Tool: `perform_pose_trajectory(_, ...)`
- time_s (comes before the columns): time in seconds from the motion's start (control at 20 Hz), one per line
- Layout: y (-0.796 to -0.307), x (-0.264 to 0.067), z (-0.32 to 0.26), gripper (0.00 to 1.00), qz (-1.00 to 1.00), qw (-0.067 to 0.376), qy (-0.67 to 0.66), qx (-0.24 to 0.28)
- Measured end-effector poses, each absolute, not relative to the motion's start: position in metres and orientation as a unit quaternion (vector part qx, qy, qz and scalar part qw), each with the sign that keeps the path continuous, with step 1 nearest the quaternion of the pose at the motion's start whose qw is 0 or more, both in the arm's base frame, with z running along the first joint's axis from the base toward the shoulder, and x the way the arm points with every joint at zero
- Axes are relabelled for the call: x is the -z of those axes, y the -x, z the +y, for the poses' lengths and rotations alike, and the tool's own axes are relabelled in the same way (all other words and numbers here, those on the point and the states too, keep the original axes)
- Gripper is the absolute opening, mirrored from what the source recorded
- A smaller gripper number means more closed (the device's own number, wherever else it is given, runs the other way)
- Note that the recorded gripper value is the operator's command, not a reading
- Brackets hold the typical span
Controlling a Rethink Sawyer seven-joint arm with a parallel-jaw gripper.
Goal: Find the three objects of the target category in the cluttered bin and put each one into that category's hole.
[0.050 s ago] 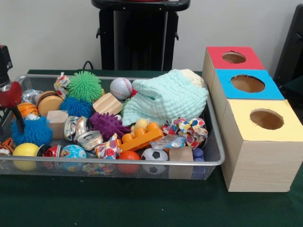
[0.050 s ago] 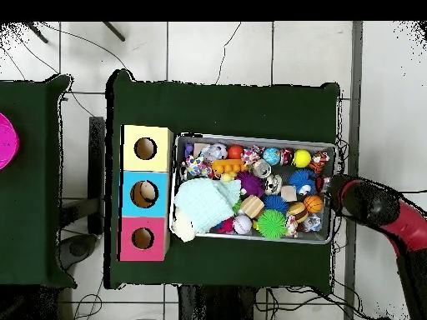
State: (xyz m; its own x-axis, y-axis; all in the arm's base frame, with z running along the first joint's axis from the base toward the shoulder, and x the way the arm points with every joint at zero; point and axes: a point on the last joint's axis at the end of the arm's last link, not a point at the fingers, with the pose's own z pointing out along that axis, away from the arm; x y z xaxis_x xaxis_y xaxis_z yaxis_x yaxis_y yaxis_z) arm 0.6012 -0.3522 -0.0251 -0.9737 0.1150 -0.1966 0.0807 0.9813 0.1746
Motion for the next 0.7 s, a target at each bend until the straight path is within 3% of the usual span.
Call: perform_pose_trajectory(0.7,-0.625,0.022,-0.356,1.0,0.987,0.125,-0.052,-0.083)
